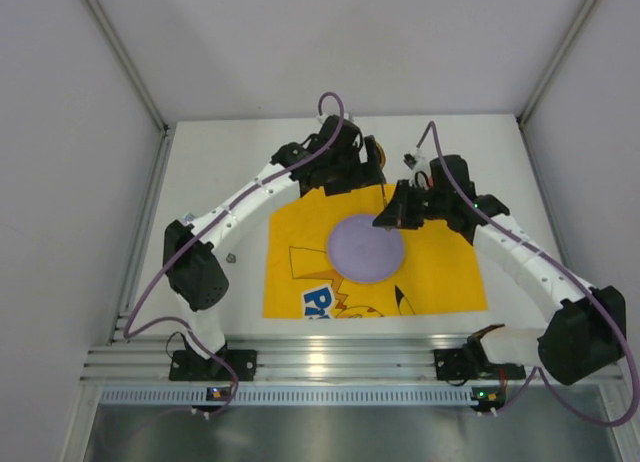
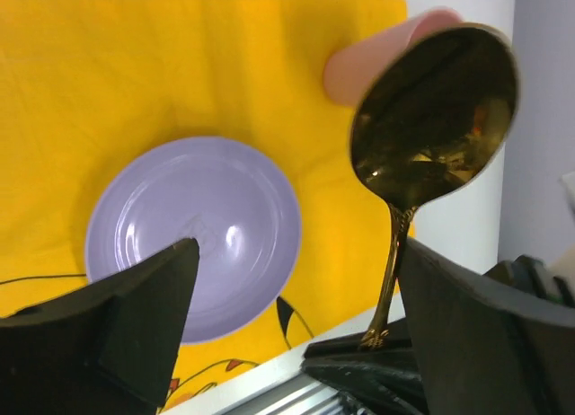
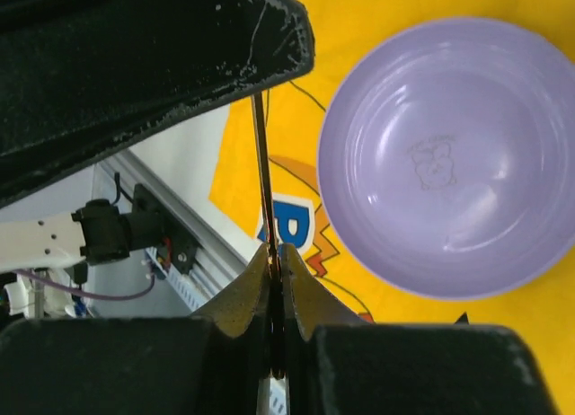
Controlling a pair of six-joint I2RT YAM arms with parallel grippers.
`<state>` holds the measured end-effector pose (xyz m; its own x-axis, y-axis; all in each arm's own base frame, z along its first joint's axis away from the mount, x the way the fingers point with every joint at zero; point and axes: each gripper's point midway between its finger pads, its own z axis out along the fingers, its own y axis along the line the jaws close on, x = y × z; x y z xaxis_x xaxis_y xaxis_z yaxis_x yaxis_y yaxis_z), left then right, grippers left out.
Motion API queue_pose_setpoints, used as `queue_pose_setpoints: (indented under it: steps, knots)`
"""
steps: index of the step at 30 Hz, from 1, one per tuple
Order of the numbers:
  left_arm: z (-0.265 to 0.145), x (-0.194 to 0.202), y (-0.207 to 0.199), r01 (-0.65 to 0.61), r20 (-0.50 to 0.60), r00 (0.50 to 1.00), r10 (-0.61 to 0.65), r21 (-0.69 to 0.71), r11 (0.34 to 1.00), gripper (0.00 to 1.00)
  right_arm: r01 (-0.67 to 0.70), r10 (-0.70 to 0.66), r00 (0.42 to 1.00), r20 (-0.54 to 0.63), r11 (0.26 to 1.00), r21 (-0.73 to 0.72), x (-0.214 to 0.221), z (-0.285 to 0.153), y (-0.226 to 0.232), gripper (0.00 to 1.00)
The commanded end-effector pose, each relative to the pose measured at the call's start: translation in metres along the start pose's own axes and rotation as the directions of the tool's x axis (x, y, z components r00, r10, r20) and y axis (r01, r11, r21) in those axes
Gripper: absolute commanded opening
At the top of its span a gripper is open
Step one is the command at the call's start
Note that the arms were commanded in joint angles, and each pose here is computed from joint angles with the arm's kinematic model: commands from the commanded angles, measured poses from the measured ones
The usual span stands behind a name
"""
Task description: Set the dinner table for one person
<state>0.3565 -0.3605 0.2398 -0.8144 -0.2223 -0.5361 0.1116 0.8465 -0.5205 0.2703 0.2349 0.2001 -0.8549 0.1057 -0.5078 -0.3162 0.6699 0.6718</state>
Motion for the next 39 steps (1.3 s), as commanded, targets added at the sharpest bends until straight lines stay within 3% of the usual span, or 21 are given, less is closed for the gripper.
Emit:
queue_pose_setpoints:
  steps: [1,5,9,14,24,28,34,39]
  knots:
    - [-0.023,0.004,0.022,-0.029,0.038,0.999,0.031,-0.044,0.999,0.98,0.015,-0.015,1.0,-0.002,0.999,0.053,0.017,-0.023,-0.014,0.0]
    - [-0.037,0.014,0.06,-0.014,0.059,0.998,0.02,-0.1,0.995,0.98,-0.046,0.06,0.993,-0.098,0.988,0.146,0.055,-0.036,-0.043,0.0]
    - [-0.053,0.007,0.115,0.103,0.103,0.991,-0.089,-0.143,0.984,0.98,-0.094,0.137,0.979,-0.153,0.962,0.256,0.084,-0.044,-0.075,0.0]
    - [-0.078,-0.003,0.149,0.14,0.149,0.981,-0.123,-0.114,0.984,0.98,-0.212,0.262,0.955,-0.136,0.93,0.302,0.096,-0.048,-0.106,0.0]
    - [-0.094,-0.008,0.202,0.19,0.187,0.971,-0.151,-0.214,0.958,0.98,-0.319,0.367,0.929,-0.046,0.859,0.401,0.1,-0.052,-0.137,0.0]
    - [-0.092,-0.003,0.22,0.213,0.182,0.968,-0.172,-0.238,0.948,0.98,-0.373,0.385,0.922,0.05,0.842,0.389,0.094,-0.045,-0.145,0.0]
    - [-0.093,-0.007,0.237,0.229,0.176,0.966,-0.187,-0.257,0.939,0.98,-0.429,0.424,0.901,0.099,0.831,0.354,0.095,-0.028,-0.155,0.0]
    - [-0.099,-0.008,0.26,0.249,0.181,0.963,-0.202,-0.298,0.922,0.98,-0.465,0.476,0.877,0.064,0.809,0.36,0.103,-0.016,-0.163,0.0]
